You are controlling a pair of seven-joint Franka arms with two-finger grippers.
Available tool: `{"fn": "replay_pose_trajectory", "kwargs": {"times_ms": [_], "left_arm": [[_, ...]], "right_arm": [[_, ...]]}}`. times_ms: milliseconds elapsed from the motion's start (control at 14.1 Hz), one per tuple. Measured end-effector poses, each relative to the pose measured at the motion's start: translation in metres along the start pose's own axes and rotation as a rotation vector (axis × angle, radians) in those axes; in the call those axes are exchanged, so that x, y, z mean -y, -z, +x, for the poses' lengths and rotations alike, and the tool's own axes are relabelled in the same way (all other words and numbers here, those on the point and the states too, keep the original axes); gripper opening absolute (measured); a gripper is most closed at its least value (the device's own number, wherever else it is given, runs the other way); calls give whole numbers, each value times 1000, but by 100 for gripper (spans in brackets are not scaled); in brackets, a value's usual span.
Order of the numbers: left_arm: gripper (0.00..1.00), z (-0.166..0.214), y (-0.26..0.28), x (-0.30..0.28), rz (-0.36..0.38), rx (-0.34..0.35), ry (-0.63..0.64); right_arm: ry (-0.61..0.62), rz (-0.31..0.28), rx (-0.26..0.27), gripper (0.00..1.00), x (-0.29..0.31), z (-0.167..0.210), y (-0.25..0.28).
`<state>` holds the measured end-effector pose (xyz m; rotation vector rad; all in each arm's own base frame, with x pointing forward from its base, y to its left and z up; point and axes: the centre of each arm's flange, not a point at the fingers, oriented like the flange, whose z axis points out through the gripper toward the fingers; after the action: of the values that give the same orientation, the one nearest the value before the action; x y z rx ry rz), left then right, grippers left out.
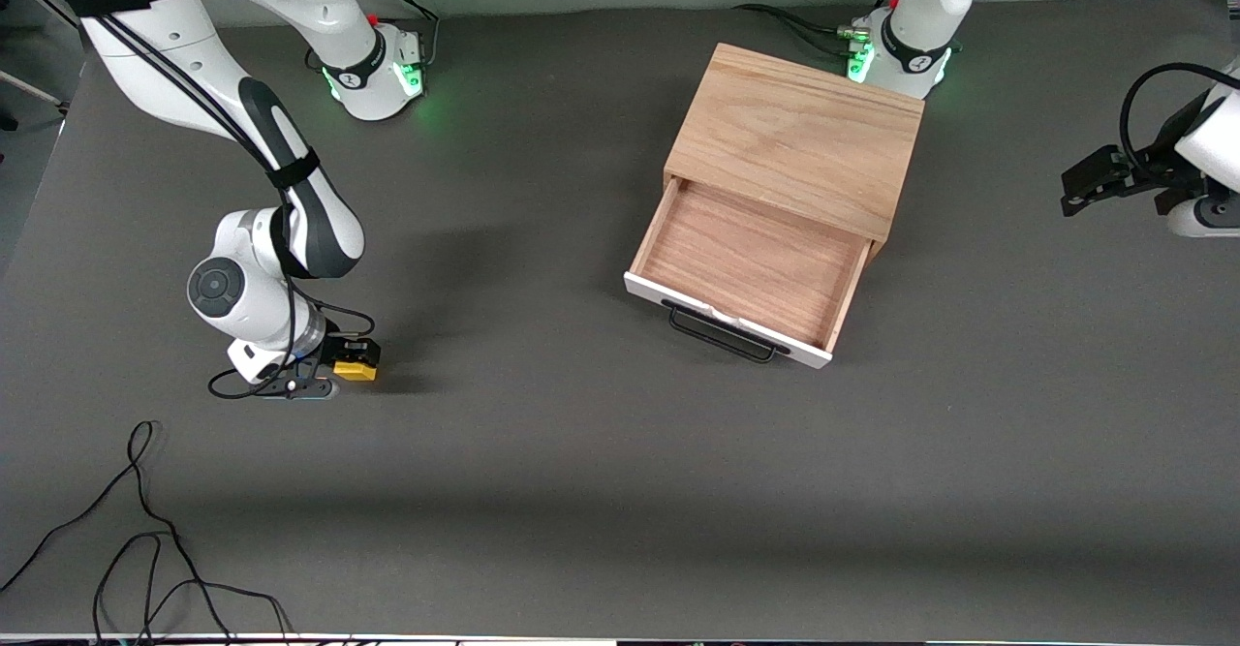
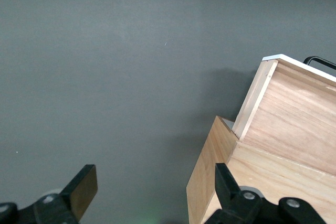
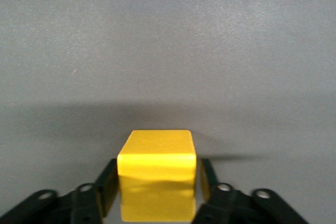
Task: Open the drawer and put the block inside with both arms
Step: 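Carry the yellow cube with the right gripper over the open drawer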
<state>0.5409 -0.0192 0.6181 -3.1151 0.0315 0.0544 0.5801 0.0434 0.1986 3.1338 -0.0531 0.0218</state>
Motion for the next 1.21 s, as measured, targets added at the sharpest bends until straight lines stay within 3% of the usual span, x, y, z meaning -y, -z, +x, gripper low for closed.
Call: {"fn": "replay_pose_trajectory", "kwargs": {"times_ms": [71,427,783,925,1210], "left_arm": [[100,3,-1,-1,-1,0,-3],[100,13,-11,-6,-3,8,-22],[100,16,-8,0,-3,2,-22],[100,16,-9,0,-3,3,-23],[100,16,-9,1,-3,4,-39]], "right_arm": [[0,1,-1,55,3,0,1],[-29,10,-21,55,40,10,37],[-93,-9,79,55,135,39,180],[-119,-4,84,55,173,40,247],[-206,82,72,55,269,7,321]]}}
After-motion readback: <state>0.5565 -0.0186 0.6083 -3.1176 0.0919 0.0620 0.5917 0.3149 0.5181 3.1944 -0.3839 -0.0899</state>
